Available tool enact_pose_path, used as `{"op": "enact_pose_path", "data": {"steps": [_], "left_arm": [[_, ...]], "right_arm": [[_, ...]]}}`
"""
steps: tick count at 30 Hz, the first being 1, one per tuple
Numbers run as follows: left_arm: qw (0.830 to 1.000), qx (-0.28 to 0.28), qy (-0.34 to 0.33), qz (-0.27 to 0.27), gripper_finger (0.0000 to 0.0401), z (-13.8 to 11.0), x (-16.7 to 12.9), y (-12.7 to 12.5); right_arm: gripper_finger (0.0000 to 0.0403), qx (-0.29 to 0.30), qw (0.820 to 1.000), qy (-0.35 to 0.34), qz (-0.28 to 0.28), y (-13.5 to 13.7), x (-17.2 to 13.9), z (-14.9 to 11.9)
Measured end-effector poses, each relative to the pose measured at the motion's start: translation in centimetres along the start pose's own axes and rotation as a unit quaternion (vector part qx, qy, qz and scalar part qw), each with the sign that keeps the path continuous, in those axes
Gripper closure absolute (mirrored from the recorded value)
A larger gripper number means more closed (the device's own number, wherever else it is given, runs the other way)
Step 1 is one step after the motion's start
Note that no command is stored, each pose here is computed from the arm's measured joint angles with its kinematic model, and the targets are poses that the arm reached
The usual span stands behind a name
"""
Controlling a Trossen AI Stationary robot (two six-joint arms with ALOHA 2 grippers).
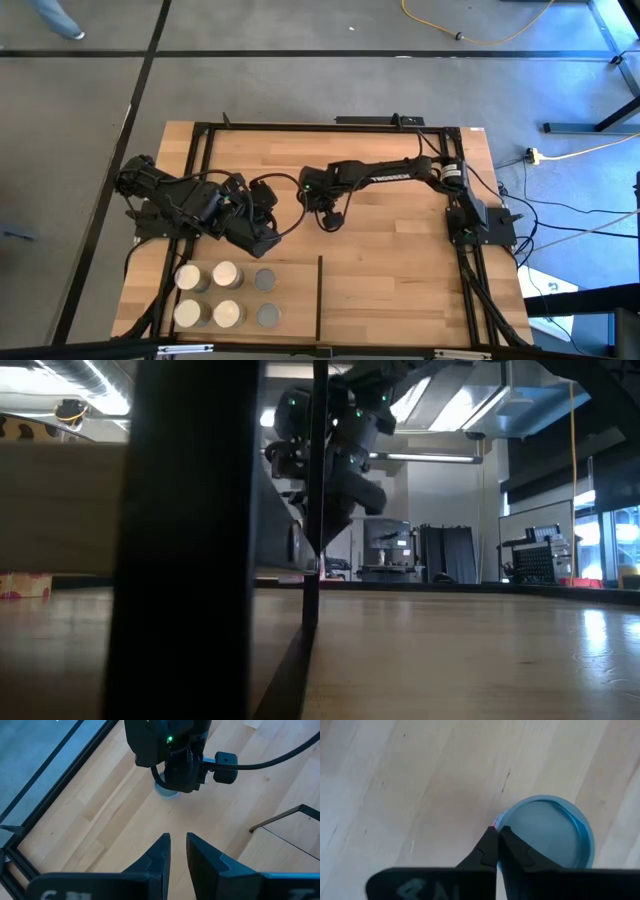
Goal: Pick and place cans onto a shelf
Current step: Put the canned tuna on the shelf
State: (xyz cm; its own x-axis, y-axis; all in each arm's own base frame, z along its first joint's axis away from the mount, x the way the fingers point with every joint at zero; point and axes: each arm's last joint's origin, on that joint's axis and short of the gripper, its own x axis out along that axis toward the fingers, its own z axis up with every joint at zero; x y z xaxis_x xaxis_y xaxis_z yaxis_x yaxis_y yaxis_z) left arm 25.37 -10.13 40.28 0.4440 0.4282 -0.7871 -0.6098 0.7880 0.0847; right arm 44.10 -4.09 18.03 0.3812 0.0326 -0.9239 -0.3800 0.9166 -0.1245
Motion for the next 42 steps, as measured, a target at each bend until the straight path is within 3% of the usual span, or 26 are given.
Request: {"op": "enact_pose_path", "data": {"steps": [8,12,21,24,32,38,42], "left_arm": [[1.0,0.003,0.0,0.0,0.0346,0.0,0.0,0.0],[1.0,0.018,0.0,0.0,0.0346,0.0,0.0,0.0],[1.0,0.027,-0.001,0.0,0.0346,0.0,0.0,0.0],[0.999,0.032,-0.001,0.0,0.0346,0.0,0.0,0.0],[0.999,0.043,0.006,-0.005,0.0346,0.0,0.0,0.0],[0.994,0.091,0.039,-0.038,0.0346,-0.4,-0.2,-0.4],[0.974,0.21,0.027,-0.079,0.0346,-0.8,-0.7,-1.2]], "right_arm": [[0.0397,0.007,1.0,0.001,-0.002,0.9,-3.2,2.7],[0.0397,-0.015,0.999,0.001,-0.031,2.2,-5.6,4.7],[0.0397,-0.017,0.999,-0.029,-0.028,6.4,-11.6,8.4],[0.0399,-0.025,0.999,-0.043,0.0,8.3,-13.5,9.2],[0.0399,-0.052,0.994,-0.094,0.028,13.5,-16.4,11.1],[0.0399,-0.052,0.994,-0.097,0.019,16.0,-16.8,11.5],[0.0399,-0.061,0.994,-0.094,-0.007,16.7,-16.9,11.5]]}}
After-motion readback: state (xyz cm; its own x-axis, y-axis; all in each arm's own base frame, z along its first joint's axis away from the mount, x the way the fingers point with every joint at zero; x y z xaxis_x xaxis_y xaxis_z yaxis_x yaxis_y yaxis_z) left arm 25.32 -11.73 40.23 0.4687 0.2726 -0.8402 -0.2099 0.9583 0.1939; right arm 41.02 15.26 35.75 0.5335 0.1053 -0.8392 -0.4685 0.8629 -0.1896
